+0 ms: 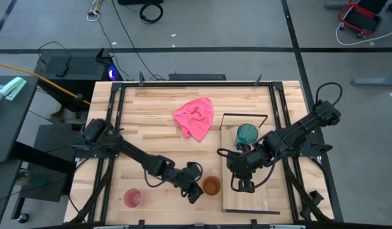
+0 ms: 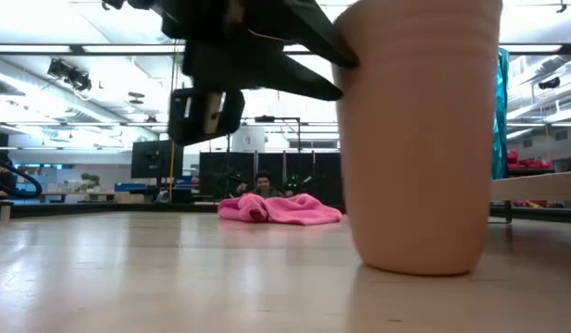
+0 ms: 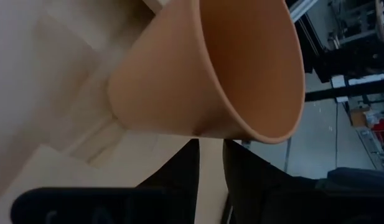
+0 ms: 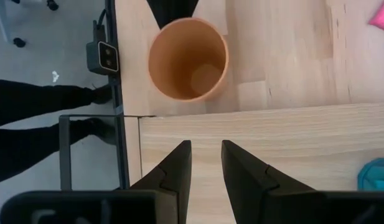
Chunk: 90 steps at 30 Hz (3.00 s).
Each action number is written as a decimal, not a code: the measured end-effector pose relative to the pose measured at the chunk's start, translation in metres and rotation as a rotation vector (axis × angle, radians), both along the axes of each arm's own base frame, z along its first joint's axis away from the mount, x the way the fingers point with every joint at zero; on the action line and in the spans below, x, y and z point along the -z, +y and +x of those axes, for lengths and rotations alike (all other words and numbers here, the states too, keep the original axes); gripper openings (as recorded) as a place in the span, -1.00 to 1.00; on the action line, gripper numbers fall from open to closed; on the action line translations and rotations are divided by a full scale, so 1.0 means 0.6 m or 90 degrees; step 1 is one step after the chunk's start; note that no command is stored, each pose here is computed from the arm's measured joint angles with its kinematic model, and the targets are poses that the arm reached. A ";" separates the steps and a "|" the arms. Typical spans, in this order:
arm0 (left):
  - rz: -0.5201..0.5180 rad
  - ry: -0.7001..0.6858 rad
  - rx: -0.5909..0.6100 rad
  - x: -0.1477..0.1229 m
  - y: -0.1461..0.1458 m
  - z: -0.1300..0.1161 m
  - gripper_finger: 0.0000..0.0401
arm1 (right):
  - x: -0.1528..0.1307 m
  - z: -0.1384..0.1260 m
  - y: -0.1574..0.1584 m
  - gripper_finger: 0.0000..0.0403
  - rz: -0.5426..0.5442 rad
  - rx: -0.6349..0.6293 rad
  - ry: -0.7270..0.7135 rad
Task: Stack small to large cups/mugs on shelf
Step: Put the yellow cup on the shelf
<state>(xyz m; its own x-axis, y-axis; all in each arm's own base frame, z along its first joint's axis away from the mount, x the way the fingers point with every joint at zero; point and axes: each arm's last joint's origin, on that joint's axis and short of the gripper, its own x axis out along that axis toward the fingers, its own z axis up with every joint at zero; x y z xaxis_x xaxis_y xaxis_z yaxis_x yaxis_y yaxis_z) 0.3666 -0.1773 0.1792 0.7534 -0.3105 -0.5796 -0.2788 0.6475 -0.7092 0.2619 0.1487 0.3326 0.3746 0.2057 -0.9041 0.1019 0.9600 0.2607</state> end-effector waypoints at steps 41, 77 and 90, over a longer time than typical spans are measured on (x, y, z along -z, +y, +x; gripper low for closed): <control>0.211 0.270 -0.070 -0.047 0.192 -0.056 -0.66 | 0.066 0.063 -0.025 -0.52 -0.006 0.058 0.097; 0.207 0.267 -0.126 -0.053 0.279 -0.046 -0.60 | 0.109 0.107 -0.018 -0.52 -0.033 0.037 0.072; 0.206 0.268 -0.127 -0.052 0.279 -0.046 -0.60 | 0.122 0.107 -0.020 -0.52 -0.039 0.033 0.086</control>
<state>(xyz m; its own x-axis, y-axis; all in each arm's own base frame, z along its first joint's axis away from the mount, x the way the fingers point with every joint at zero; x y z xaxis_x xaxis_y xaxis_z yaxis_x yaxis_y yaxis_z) 0.3387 -0.0099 0.2106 0.4625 0.0577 -0.8847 -0.6335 0.7196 -0.2842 0.3259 0.1368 0.2594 0.2578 0.1326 -0.9570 0.1815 0.9663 0.1828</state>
